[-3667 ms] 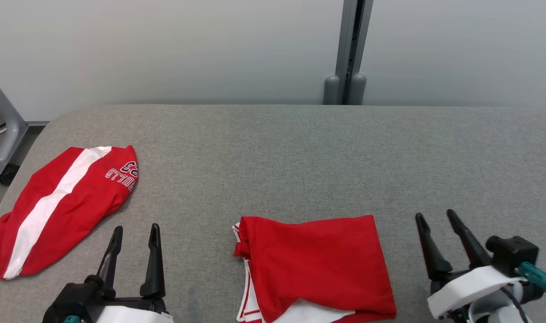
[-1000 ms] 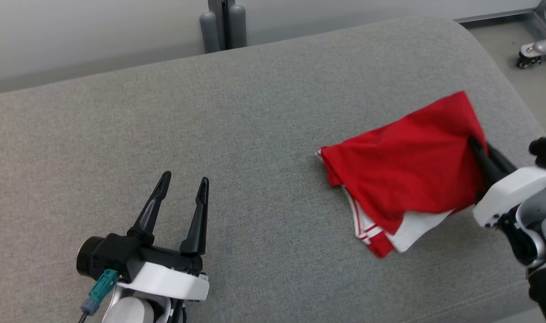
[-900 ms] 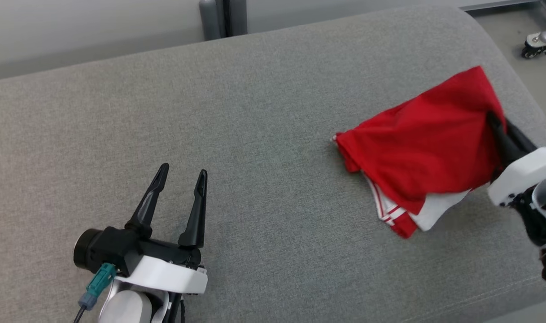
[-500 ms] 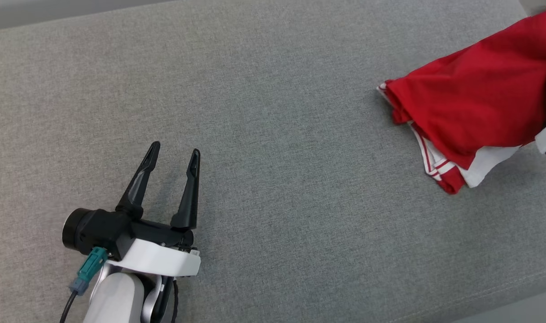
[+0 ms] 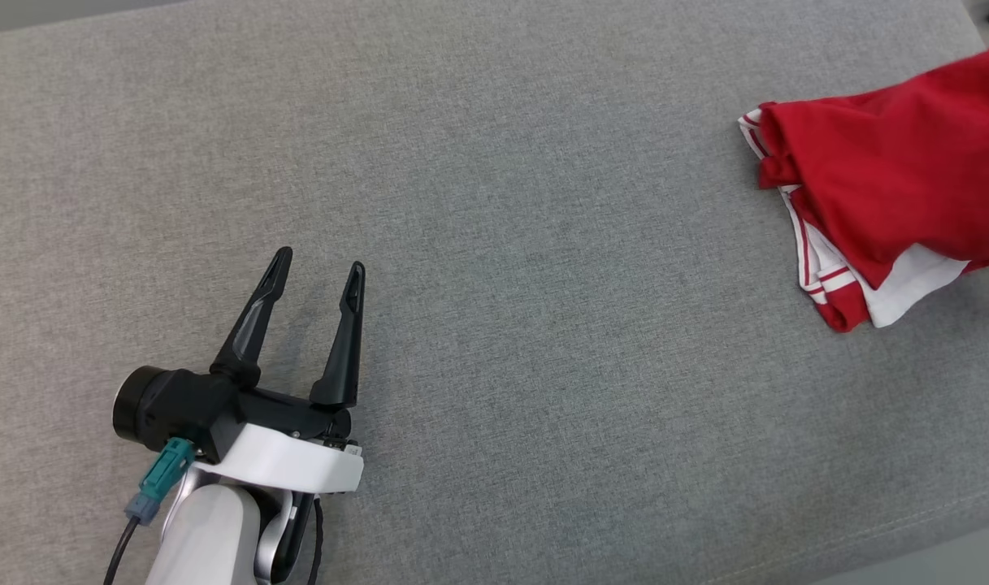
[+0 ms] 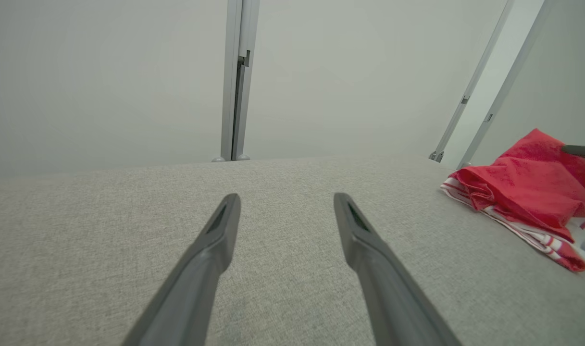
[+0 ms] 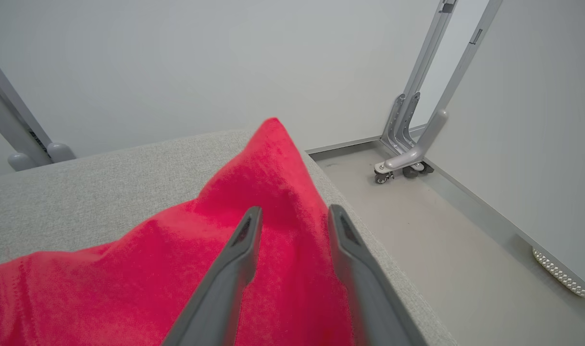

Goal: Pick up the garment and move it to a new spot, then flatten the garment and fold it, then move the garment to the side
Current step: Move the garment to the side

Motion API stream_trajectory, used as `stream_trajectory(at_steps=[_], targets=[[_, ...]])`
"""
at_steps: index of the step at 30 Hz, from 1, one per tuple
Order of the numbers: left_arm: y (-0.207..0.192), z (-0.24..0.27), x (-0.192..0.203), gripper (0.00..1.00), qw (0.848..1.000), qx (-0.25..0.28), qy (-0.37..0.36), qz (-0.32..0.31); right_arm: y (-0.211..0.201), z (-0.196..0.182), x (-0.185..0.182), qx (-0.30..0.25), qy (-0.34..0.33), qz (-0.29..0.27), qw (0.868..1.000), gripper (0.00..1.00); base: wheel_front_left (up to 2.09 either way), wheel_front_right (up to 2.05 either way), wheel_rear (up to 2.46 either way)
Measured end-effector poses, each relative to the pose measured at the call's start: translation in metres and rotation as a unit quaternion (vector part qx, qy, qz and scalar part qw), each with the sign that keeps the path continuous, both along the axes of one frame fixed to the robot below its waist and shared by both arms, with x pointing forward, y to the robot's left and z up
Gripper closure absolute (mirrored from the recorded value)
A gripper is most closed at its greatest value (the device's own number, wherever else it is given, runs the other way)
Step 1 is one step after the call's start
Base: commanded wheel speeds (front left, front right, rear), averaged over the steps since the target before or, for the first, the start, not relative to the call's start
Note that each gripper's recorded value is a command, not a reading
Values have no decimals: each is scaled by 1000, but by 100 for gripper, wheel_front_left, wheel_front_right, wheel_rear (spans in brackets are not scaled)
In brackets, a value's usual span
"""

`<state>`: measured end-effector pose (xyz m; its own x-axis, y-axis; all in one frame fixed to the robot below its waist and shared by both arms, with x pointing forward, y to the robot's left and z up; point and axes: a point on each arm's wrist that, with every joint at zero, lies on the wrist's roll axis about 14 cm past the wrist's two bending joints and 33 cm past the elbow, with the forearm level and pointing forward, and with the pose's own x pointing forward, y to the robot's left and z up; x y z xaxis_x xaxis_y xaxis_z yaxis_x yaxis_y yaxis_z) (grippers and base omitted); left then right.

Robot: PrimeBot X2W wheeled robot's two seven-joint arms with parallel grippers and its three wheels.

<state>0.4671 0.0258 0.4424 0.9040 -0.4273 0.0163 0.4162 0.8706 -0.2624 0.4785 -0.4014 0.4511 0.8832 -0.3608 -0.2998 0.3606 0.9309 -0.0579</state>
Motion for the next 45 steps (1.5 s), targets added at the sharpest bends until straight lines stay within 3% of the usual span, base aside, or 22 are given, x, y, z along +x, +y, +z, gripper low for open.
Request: stream_trajectory(at_steps=[7,13,22,33,45], targets=[[6,14,-2,0,1000,-4,-12,10,9,17,7,-16,-27,18,999,0,0,0,0],[18,34,-14,0,999,-9,-26,30,44,45,15,-23,-77,67,994,0,0,0,0],[57,65,-41,0,995,-6,-51,89,127,90,7,5,-185,163,969,0,0,0,0],[128,86,-93,0,979,7,-72,191,208,91,-41,81,-224,248,939,0,0,0,0],[160,76,-119,0,969,23,-59,239,240,68,-77,124,-214,256,934,0,0,0,0]])
